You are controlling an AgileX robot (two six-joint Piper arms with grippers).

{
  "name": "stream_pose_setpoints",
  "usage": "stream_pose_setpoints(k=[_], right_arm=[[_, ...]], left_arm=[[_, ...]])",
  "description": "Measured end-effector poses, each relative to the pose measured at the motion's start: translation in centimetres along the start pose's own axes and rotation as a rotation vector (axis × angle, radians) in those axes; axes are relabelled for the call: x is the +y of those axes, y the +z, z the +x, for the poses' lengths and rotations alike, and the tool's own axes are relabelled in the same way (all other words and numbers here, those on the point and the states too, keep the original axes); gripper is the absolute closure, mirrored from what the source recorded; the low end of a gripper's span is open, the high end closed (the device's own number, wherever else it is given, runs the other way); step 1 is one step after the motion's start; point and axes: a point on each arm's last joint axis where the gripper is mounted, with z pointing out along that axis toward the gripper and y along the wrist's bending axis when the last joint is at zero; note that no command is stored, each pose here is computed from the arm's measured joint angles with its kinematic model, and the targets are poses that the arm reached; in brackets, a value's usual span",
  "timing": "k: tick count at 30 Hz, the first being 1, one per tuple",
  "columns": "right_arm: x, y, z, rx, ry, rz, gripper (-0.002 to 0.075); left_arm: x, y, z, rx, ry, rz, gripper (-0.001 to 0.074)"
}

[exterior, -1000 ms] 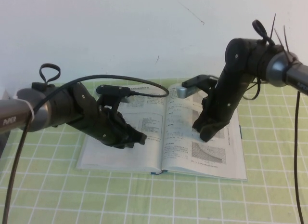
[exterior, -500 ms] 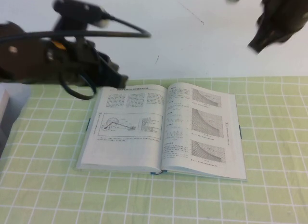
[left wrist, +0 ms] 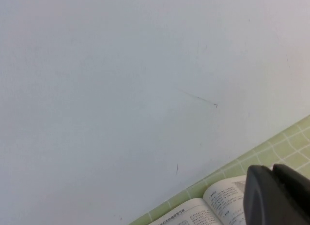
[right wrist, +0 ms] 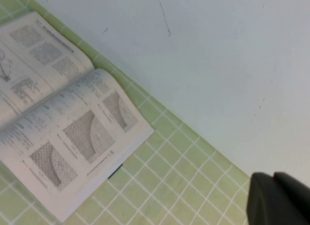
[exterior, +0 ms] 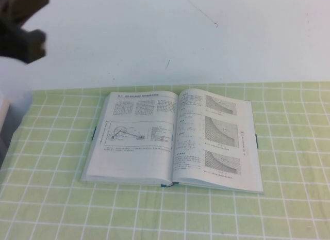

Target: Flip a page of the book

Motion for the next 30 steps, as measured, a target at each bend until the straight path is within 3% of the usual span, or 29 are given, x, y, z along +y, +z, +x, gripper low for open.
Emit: stream_pose_setpoints(k=[6,17,30], right_arm=[[1.8,-1.2,3.9,0.005,0.004,-0.005,0.0728],[6.1,-1.2,12.9,-0.037,0.044,0.007,0.0728],[11.5,0.5,23.2,-0.246,0.099,0.053,0.0728]], left_arm=[[-0.8,-3.6,1.4,-0.044,0.005,-0.01,0.0738],[-2.5,-7.5,8.9,-0.034,-0.035,-0.012,0.0738],[-3.5,-8.3,16.1,-0.048,-0.101,-0.044,0.0738]])
